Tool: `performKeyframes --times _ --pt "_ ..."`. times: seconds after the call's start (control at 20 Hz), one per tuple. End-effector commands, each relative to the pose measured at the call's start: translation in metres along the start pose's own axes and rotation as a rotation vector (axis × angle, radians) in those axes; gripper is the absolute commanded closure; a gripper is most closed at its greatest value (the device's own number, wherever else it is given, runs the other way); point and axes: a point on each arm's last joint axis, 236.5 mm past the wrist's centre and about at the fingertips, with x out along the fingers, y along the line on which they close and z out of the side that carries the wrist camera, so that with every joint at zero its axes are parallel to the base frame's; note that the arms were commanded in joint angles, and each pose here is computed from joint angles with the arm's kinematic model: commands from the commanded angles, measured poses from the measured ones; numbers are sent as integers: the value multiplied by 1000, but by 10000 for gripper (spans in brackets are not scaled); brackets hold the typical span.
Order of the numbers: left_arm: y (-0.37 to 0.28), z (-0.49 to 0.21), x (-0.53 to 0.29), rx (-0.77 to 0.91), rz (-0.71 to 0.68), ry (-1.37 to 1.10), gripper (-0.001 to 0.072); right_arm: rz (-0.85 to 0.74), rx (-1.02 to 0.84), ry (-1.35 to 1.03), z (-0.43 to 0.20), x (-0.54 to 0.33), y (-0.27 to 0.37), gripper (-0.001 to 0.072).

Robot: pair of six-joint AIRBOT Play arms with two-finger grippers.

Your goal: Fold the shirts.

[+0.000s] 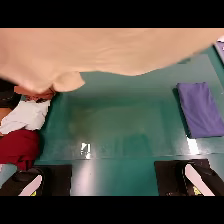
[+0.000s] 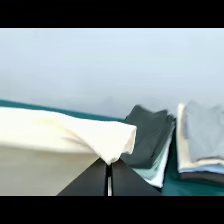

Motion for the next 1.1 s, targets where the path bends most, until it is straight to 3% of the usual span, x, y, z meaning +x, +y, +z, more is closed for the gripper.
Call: performKeyframes --times 0.0,0.15,0.3,0.4,0.65,0.85,0.9,0.95,1.0,1.05 --pt "-6 21 -12 3 -16 -58 688 -69 -14 -21 11 -31 -2 692" --pt "2 -24 16 26 -6 59 688 -42 38 69 -11 -8 -10 693" --pt "18 -133 64 0 15 347 688 73 98 244 -56 42 -4 693" --pt "30 -227 99 -32 25 569 687 133 143 413 -105 89 0 692" --pt "54 -456 145 -112 57 1020 687 77 199 906 -273 183 -20 692" --pt "68 -571 162 -139 81 1169 686 111 267 1059 -360 232 -17 692" --pt "72 -581 163 -145 90 1175 615 127 290 1059 -369 240 -14 691" --pt "76 -583 163 -153 99 1175 312 131 301 1052 -374 247 -13 654" --pt "81 -580 162 -161 111 1175 191 123 305 1044 -375 249 -17 413" --pt "90 -573 155 -167 125 1198 190 116 309 1041 -374 249 -21 325"
